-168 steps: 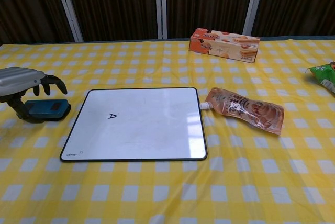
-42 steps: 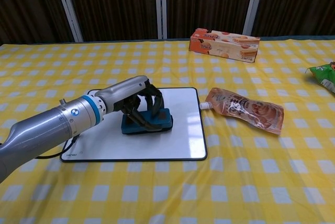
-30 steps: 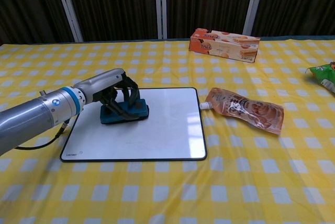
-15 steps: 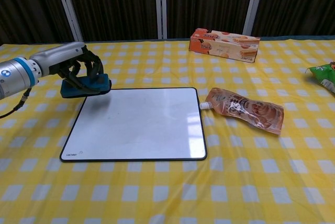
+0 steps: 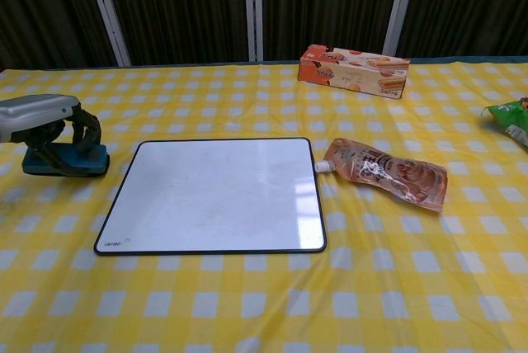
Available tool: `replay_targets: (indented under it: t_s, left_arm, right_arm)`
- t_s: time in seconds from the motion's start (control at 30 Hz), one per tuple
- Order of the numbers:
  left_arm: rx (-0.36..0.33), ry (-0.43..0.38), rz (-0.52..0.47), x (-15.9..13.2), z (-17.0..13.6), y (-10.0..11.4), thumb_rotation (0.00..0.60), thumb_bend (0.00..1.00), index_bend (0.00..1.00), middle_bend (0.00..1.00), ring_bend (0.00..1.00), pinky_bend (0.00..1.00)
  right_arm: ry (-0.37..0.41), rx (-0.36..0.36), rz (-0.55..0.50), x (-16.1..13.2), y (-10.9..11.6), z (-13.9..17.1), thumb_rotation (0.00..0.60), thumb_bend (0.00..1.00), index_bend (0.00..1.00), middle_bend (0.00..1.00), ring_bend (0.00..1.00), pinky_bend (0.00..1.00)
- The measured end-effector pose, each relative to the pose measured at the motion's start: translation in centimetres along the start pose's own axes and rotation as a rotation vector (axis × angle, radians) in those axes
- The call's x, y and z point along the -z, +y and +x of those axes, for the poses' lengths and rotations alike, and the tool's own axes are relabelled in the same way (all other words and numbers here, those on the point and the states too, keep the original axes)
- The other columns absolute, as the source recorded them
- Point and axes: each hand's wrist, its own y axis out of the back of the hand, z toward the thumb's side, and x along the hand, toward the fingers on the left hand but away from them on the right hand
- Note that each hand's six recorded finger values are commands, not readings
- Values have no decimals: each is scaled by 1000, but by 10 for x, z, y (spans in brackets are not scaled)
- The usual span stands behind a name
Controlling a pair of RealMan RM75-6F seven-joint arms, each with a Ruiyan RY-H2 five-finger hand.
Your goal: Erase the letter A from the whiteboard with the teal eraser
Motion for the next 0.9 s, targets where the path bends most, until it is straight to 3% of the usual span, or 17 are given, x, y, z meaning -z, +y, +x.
replay_targets:
  t_s: [0.03,0.07,0.1,0.2,0.3,0.5,0.67,0.9]
  left_arm:
    - [9,-5,7,0,-1,-2,600,30,148,68,115,192]
    - [21,-8,12,0,-2,-5,593,0,19,1,16,56]
    - [34,-8,12,1,-3,-7,583,0,0,0,0,12]
    - [47,-8,-11,2,-7,-8,532,0,0,0,0,0]
    - [2,-37,-43,-2,-14,5,521,0,0,0,0,0]
    - [-103,-48,-70,3,-42,41,591,0,0,0,0,0]
    - [-170,35,-38,10,-78,60,600,0,0,0,0,0]
    - [-250,227,-45,8,-148,75,600,0,0,0,0,0]
  right_arm:
    - [0,1,-1,0,0,0,600,0,0,0,0,0]
    - [-1,3,-1,0,1,0,600,0,0,0,0,0]
    - [0,4,-3,0,2,0,600,0,0,0,0,0]
    - [3,7,-9,0,3,1,600,0,0,0,0,0]
    - [9,13,-18,-1,7,2,600,0,0,0,0,0]
    - [21,35,-40,-2,16,6,600,0,0,0,0,0]
    - [30,50,-57,-2,23,8,600,0,0,0,0,0]
    - [43,63,-68,-4,28,10,600,0,0,0,0,0]
